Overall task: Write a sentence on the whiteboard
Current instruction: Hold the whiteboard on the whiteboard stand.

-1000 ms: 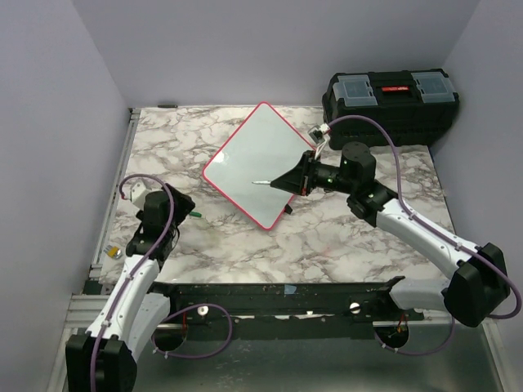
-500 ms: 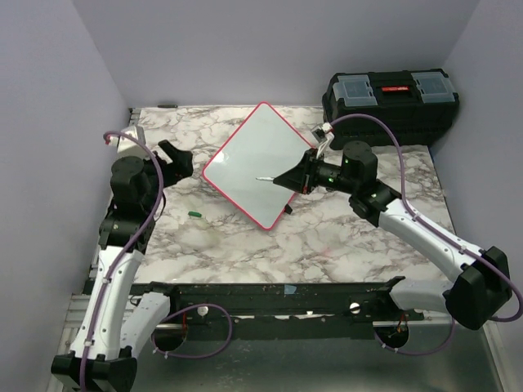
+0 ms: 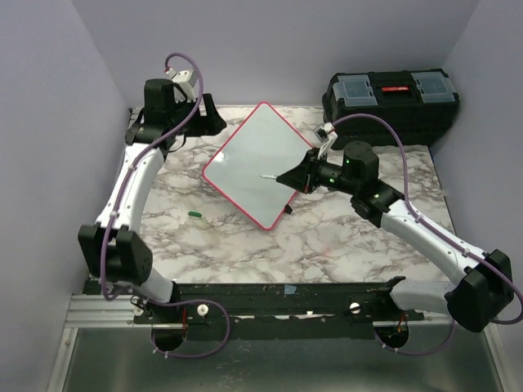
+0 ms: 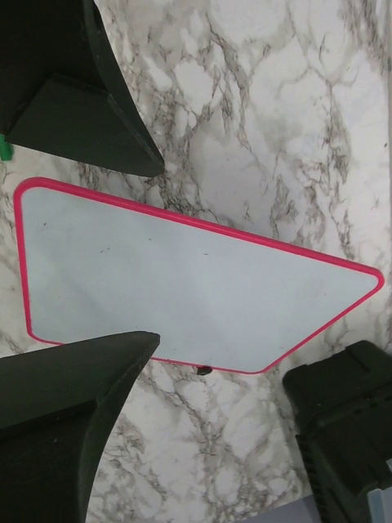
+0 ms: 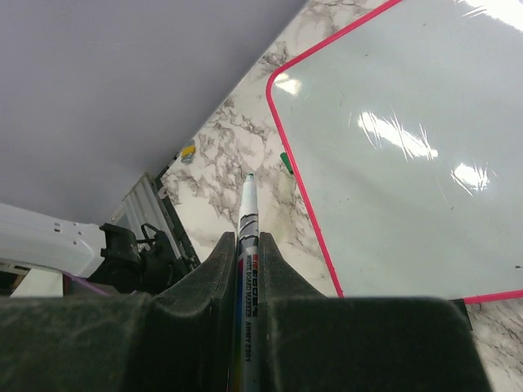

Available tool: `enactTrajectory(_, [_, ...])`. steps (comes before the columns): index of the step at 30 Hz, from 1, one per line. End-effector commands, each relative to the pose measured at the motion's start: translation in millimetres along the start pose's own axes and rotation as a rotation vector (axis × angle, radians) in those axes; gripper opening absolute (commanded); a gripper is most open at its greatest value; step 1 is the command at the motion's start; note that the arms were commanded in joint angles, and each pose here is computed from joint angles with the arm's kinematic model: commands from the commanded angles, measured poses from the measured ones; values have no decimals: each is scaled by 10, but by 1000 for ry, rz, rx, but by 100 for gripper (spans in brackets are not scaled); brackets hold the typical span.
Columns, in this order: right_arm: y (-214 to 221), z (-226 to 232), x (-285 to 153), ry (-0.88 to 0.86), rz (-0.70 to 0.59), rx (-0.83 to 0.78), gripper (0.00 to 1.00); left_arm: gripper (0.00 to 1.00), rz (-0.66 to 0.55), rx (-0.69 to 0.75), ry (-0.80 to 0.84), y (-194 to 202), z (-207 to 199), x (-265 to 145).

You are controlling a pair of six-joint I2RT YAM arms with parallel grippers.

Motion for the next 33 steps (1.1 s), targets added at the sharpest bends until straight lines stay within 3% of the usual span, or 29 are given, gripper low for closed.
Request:
enactTrajectory(1, [-81, 62, -133, 39, -34, -34, 1, 77, 146, 43, 138, -78, 18, 367])
enactTrajectory(12, [-12, -24, -170, 133, 32, -49, 1, 74, 247, 14, 226, -6, 318, 1057])
enactTrajectory(18, [-56, -114, -35, 159, 77, -63, 1, 63, 339, -72, 327, 54, 539, 1356])
enactTrajectory(25, [-119, -180, 153, 146, 112, -45, 1, 58, 413, -142, 453, 195, 676, 1503])
enactTrajectory(28, [-134, -213, 232, 141, 121, -37, 1, 49, 430, -167, 507, 206, 694, 1513])
enactTrajectory(33, [-140, -265, 377, 120, 143, -23, 1, 47, 456, -188, 564, 248, 681, 1498])
Point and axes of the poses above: each gripper's point midway between its finger pads, its own x axis out along the fingers, its own z axis along the line the jaws close on, y = z × x, the point moved 9 cm from there along -x, back along the fingers, and after that the axes turned 10 degrees about -x, right-handed, at the moved point
